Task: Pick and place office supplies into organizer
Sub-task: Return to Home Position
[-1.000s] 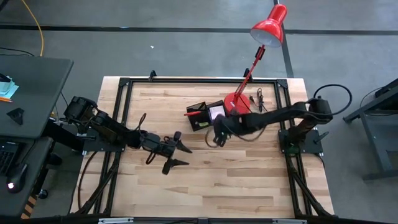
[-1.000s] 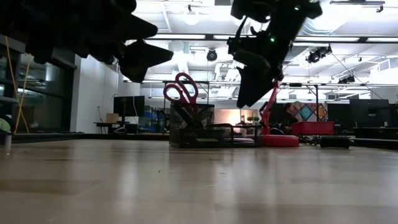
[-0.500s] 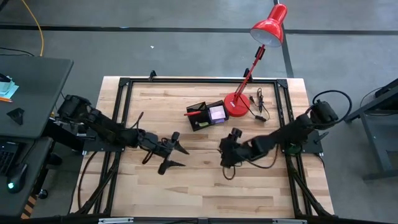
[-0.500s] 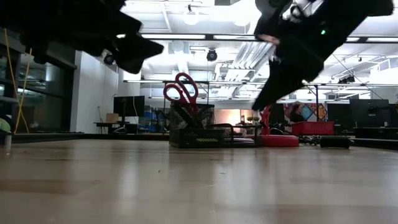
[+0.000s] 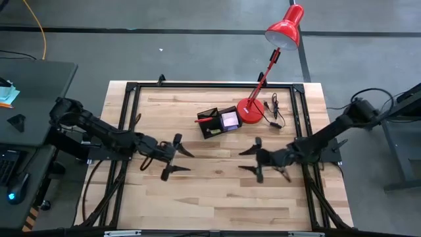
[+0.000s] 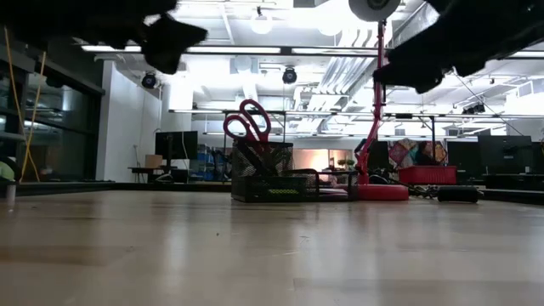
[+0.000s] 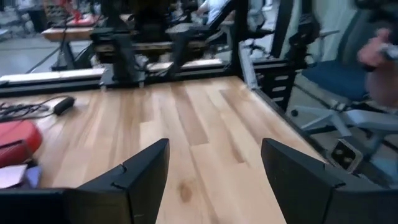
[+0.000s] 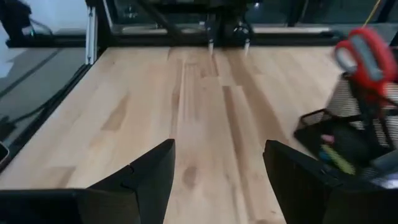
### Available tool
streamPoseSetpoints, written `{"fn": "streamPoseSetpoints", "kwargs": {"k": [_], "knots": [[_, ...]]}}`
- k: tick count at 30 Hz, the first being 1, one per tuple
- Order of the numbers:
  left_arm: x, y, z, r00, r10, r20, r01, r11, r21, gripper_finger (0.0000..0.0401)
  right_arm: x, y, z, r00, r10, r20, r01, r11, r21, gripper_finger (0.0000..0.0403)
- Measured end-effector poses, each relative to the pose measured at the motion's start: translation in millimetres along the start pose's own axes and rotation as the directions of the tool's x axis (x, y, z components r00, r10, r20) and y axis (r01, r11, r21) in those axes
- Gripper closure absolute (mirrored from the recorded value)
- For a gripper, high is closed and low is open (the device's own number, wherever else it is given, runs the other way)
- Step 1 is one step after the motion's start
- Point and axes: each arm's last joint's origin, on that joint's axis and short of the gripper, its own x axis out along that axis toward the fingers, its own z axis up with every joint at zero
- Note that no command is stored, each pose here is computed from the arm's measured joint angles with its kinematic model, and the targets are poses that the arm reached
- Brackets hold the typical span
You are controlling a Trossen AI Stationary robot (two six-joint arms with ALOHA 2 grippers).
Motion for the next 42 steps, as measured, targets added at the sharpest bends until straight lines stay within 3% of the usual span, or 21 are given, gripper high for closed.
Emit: {"fn": "streamPoseSetpoints", "kwargs": {"k": [6, 14, 20, 27, 42], "knots": [[-32, 4, -24, 0.997, 0.024, 0.070, -0.020, 0.998, -0.058, 0.0158, -29, -11, 9, 0.993, 0.072, 0.095, -0.070, 0.997, -0.019, 0.0167], [-56, 8, -51, 0.993, 0.086, 0.085, -0.077, 0.992, -0.100, 0.0158, -45, -19, 15, 0.993, 0.081, 0.089, -0.073, 0.994, -0.086, 0.0167], [-66, 7, -49, 0.992, 0.042, 0.116, -0.030, 0.994, -0.104, 0.0158, -49, -22, 4, 0.976, 0.127, 0.175, -0.113, 0.990, -0.088, 0.0167], [-78, 9, -46, 0.992, 0.065, 0.111, -0.054, 0.993, -0.102, 0.0158, -62, -42, -21, 0.956, 0.108, 0.271, -0.104, 0.994, -0.028, 0.0167], [-105, 12, -43, 0.985, 0.104, 0.139, -0.084, 0.986, -0.145, 0.0158, -85, -65, -25, 0.939, 0.114, 0.323, -0.122, 0.993, 0.003, 0.0167]]}}
